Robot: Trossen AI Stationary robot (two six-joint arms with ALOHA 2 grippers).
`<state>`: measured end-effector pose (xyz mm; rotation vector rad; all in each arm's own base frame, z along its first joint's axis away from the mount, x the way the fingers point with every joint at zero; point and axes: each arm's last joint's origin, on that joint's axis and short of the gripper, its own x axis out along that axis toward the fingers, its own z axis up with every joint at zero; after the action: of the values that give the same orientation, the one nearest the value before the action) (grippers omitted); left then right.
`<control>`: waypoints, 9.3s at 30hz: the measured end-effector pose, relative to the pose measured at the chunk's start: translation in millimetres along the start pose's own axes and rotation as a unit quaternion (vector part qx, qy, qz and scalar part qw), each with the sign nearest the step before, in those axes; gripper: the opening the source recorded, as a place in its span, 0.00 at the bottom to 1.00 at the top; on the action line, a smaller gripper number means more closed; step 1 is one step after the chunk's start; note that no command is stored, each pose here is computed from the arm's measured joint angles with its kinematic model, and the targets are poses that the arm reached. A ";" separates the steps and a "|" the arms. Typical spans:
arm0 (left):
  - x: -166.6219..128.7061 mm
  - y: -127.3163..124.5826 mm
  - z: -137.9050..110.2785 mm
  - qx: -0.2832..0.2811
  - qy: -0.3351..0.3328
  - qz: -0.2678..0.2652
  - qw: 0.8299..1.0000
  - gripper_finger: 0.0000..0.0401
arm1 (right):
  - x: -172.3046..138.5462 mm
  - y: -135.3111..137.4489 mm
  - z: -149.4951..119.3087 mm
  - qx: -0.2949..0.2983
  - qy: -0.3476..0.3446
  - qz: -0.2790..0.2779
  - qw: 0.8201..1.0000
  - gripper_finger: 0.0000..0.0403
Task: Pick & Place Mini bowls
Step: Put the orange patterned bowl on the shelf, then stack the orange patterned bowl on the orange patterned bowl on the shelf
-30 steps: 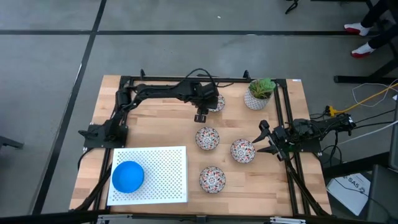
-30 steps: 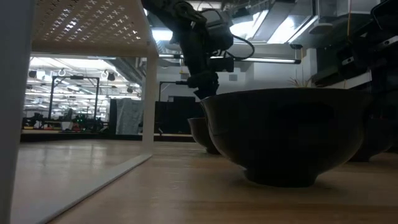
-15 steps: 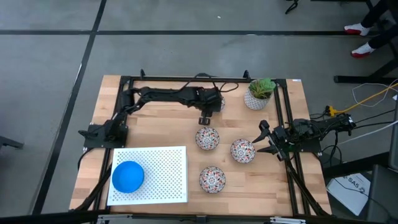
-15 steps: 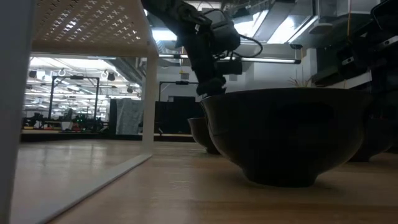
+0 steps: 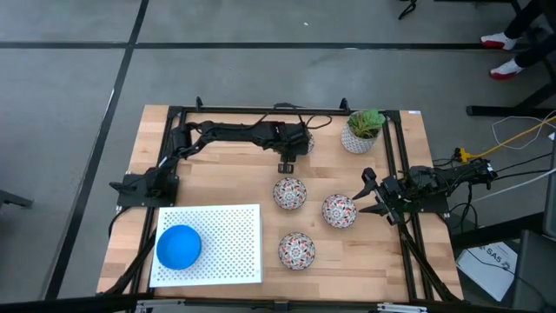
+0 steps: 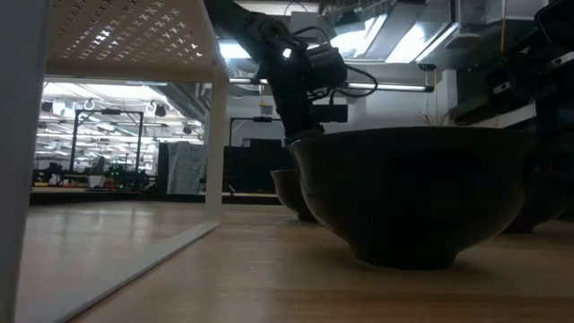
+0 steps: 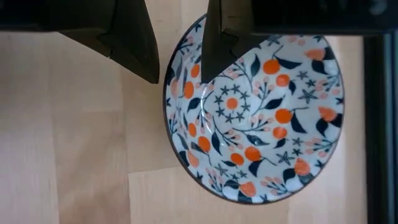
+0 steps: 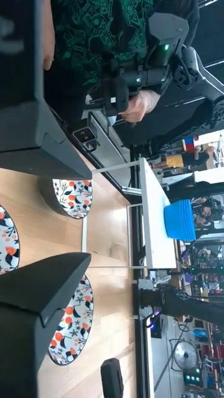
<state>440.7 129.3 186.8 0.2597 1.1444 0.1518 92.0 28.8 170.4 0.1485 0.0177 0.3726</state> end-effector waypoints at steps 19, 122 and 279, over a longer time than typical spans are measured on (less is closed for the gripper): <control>12.7 -2.7 1.6 -0.016 -0.015 -0.015 1.000 0.07 | 0.0 0.0 -0.1 0.000 0.000 0.000 1.000 0.50; -344.7 -250.0 -70.4 -0.042 -0.171 -0.102 0.979 0.01 | 0.0 0.0 -0.1 0.000 0.000 0.000 1.000 0.50; -165.5 -100.0 -308.6 -0.210 -0.576 0.140 0.778 0.07 | 0.0 0.3 2.3 0.004 -0.012 0.002 1.000 0.50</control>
<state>90.2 30.7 184.2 0.0765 -0.1824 0.4336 92.0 28.8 172.7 0.1620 -0.0051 0.3743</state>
